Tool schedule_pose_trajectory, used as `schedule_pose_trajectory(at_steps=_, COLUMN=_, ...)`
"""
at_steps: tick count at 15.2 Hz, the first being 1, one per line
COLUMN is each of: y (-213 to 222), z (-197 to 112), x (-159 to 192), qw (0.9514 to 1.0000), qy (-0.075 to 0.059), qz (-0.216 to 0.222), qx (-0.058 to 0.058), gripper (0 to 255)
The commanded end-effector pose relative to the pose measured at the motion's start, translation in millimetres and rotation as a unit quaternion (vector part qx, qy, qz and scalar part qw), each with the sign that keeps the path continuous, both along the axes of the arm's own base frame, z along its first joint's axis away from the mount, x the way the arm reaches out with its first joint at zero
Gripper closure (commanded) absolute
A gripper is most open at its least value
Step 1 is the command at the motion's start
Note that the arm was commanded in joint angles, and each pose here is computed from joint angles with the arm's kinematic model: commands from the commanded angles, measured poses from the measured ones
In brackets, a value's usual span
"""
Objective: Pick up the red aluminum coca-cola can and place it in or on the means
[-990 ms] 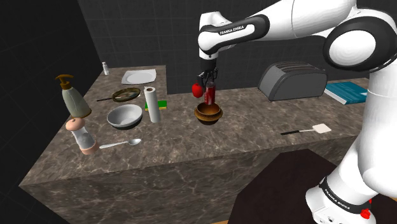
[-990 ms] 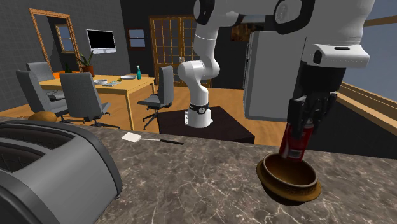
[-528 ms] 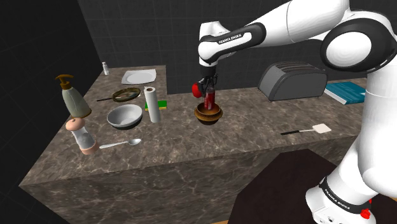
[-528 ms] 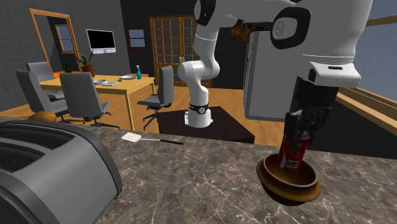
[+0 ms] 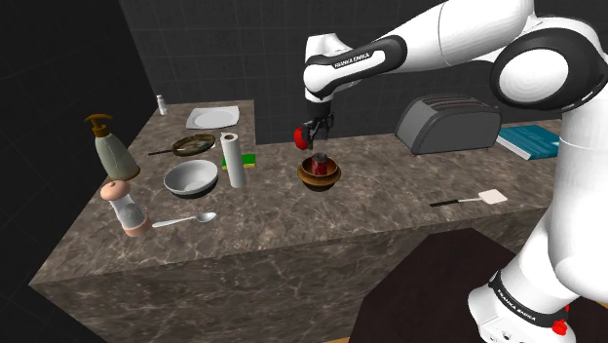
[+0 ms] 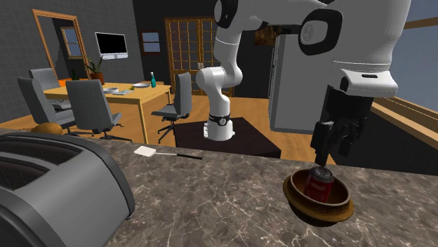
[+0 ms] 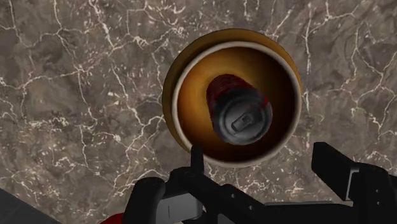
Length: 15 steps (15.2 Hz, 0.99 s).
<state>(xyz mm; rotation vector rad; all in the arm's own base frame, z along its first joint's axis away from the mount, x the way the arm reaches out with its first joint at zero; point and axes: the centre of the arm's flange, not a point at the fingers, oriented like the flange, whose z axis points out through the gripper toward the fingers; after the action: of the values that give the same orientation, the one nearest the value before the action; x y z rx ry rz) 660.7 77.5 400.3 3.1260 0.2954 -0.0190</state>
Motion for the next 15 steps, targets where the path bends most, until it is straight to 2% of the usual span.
schedule_pose_trajectory(at_steps=1, y=0, z=0, x=0, qw=1.0, qy=0.0, qz=0.0, qx=0.0, gripper=0)
schedule_pose_trajectory(at_steps=4, y=0, z=0, x=0, qw=1.0, qy=0.0, qz=0.0, qx=0.0, gripper=0)
schedule_pose_trajectory(at_steps=8, y=0, z=50, x=1, qw=1.0, qy=0.0, qz=0.0, qx=0.0, gripper=0)
schedule_pose_trajectory(at_steps=15, y=0, z=50, x=1, qw=1.0, qy=0.0, qz=0.0, qx=0.0, gripper=0)
